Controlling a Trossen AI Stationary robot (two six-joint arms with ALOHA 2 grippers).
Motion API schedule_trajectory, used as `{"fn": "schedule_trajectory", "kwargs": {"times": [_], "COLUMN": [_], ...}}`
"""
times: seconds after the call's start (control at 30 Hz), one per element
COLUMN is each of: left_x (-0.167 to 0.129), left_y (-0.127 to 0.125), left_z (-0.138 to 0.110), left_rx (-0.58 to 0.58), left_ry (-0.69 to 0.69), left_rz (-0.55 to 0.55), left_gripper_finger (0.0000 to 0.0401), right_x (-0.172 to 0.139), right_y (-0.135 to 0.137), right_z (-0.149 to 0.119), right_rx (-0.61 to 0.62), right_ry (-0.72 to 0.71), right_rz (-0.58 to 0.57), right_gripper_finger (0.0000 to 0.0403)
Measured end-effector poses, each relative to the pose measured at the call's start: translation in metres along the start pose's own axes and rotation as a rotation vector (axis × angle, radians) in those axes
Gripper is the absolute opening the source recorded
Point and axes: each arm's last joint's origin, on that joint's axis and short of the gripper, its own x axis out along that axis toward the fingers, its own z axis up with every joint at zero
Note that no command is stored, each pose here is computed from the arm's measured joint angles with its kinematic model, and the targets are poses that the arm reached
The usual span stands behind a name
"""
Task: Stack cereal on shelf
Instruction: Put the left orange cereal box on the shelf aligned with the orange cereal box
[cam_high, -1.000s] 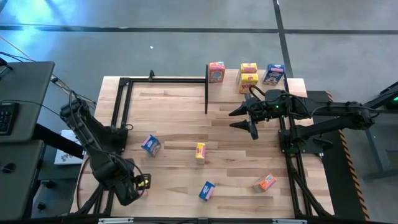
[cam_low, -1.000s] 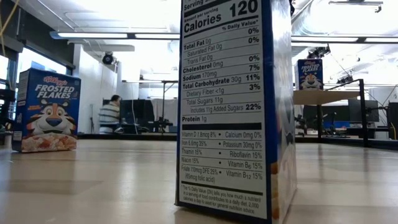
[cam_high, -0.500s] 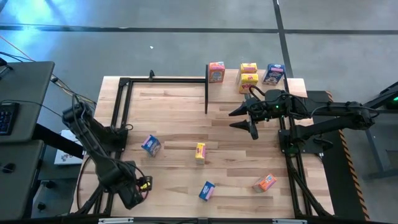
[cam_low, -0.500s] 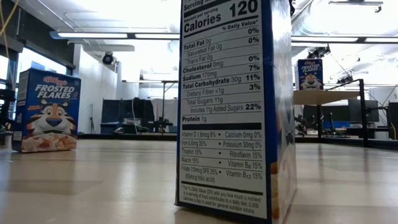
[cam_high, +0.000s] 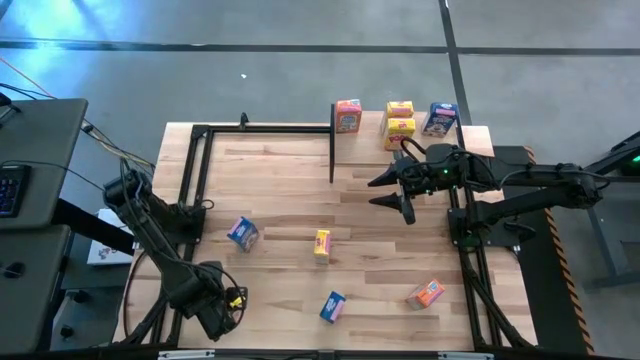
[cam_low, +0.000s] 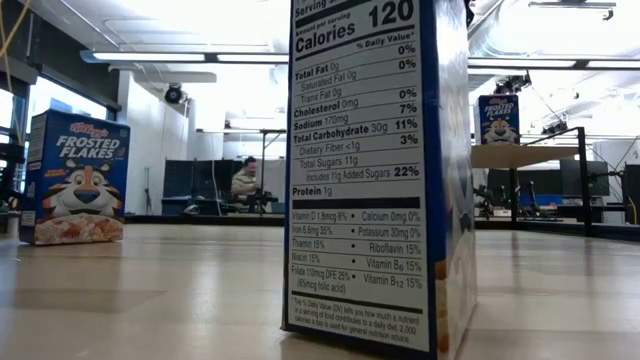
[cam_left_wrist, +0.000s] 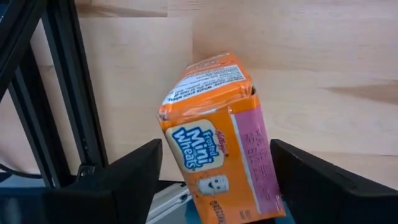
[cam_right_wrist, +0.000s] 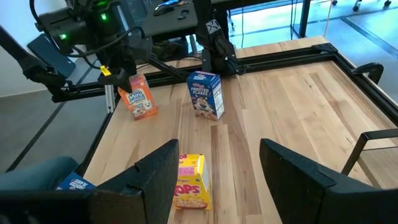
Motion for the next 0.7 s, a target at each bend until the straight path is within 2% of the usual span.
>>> {"fn": "schedule_trajectory", "kwargs": {"times": [0.37,0.5,0.7], "left_x": [0.0,-0.004,-0.015], "left_y": [-0.002,0.0,-0.001], "left_z": [0.001,0.002,0.01], "left_rx": [0.006,0.03,0.144], "left_ry": [0.001,0.012,0.02], "left_rz": [-0.002,-0.012,-0.062], "left_gripper_finger": [0.0182,0.0169,0.0168], "right_x": [0.0,0.0,0.0], "right_y": [0.0,0.0,0.0], "right_z": [0.0,0.0,0.0], "right_rx": [0.0,0.0,0.0], "right_ry": [0.0,0.0,0.0], "right_rz": [0.0,0.0,0.0], "right_gripper_finger": [0.0217,0.0217,0.0217]}}
